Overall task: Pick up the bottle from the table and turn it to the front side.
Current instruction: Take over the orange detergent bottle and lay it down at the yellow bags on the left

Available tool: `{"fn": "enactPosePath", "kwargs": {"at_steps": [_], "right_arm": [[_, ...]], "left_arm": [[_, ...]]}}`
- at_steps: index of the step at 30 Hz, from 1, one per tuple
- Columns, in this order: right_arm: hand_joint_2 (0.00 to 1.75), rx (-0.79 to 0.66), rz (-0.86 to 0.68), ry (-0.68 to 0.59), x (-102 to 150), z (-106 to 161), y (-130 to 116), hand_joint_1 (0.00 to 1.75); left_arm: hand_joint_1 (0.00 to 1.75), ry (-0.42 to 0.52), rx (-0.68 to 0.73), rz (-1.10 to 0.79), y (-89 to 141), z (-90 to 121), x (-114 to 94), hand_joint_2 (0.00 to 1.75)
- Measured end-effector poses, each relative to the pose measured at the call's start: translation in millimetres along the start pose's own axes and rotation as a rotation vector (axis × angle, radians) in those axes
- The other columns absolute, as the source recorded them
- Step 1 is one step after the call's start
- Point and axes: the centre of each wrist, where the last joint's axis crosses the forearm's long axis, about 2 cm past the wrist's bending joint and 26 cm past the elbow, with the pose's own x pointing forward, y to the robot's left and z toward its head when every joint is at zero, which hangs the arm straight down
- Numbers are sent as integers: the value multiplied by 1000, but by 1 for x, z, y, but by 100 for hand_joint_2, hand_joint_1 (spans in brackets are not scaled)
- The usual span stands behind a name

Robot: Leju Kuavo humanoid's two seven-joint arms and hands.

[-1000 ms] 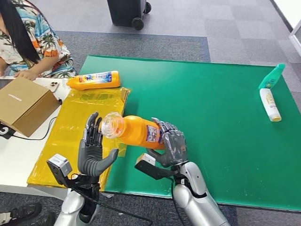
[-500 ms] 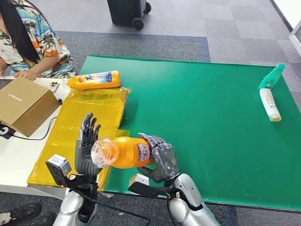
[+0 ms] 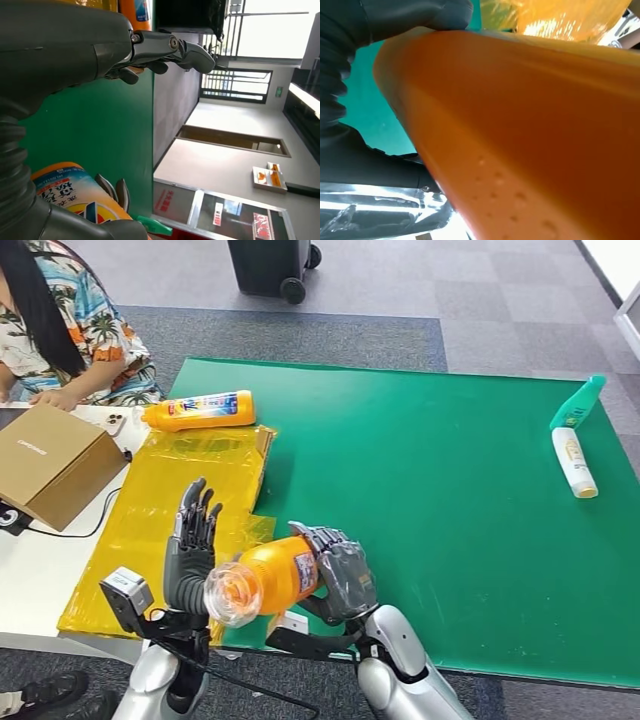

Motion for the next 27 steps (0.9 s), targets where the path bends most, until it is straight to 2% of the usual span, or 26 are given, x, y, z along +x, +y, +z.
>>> {"fn": "enactPosePath", "kwargs": {"at_steps": [15,27], "right_arm": [[175,-69,58,30,-20,-33,-17,175],[175,-1,135,25,-24,-35,-14,175]], "left_arm": [[0,10,-54,38,-5,-1,-3,175],[0,22,-71,44,-10,3,-4,175]]}}
